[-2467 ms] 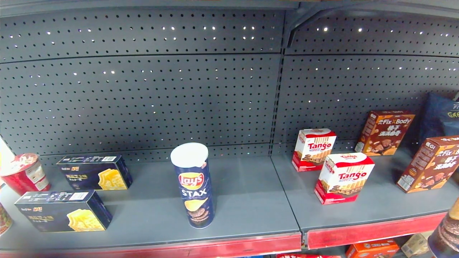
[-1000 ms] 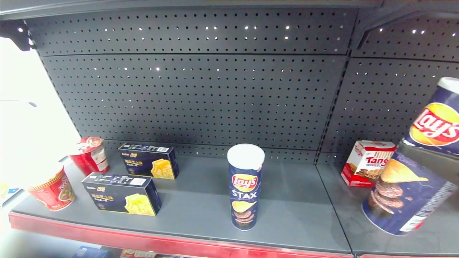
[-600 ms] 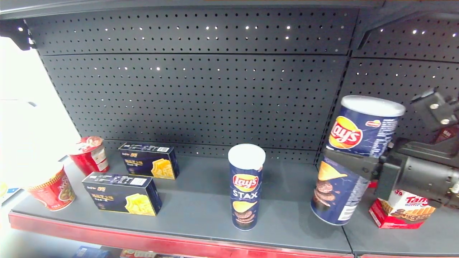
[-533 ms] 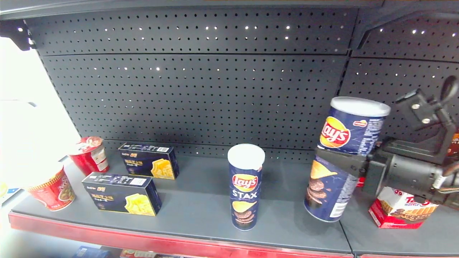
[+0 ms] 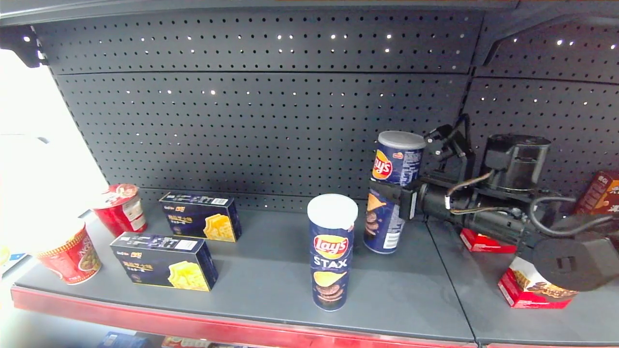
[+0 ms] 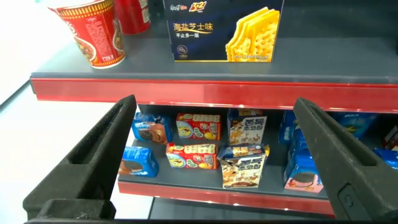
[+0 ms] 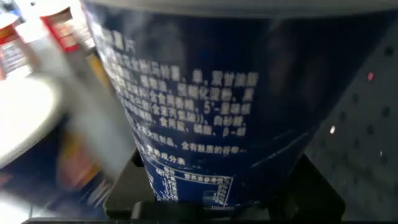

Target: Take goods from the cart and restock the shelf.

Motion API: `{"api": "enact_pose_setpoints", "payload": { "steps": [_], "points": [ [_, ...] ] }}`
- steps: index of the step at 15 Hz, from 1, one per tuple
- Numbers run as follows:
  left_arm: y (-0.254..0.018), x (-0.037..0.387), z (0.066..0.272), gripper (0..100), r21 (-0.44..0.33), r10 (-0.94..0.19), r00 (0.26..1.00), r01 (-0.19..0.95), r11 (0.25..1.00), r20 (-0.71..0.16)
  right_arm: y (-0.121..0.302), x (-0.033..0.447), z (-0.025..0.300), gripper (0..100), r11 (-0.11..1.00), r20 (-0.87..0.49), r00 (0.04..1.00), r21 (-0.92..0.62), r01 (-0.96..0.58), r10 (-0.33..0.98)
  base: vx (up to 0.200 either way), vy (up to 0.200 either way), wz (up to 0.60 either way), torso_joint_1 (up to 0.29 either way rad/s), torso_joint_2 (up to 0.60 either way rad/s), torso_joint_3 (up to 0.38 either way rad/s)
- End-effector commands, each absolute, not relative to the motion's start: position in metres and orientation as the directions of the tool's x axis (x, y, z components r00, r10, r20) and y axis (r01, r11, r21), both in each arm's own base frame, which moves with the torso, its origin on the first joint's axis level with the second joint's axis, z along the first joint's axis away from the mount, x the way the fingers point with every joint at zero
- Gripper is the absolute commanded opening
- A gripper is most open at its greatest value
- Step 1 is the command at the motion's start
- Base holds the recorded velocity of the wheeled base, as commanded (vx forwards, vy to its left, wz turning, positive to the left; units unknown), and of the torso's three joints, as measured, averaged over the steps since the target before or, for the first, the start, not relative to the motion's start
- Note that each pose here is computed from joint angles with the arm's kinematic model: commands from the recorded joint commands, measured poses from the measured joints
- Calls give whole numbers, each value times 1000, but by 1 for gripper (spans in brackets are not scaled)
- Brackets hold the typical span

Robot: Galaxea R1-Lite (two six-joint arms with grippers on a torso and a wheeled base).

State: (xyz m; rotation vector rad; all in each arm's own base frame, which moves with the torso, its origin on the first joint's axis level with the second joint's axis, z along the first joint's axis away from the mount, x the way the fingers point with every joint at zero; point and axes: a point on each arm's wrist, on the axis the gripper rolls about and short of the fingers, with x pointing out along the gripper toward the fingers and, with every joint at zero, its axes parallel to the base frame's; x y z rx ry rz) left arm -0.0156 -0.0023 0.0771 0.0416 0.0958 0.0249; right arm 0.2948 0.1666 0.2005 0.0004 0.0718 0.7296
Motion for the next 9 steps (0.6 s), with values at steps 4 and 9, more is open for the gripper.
{"api": "enact_pose_setpoints", "payload": {
  "steps": [4,9],
  "points": [
    [-2,-15,77,100,43,27,995,-23,999,-96,201,359,175,0,745,-57,744,21,-666,666,0,0,0,0,0,0],
    [-2,-15,77,100,43,27,995,-23,999,-96,215,380,153,0,740,-69,739,-19,-673,670,0,0,0,0,0,0]
  ]
}}
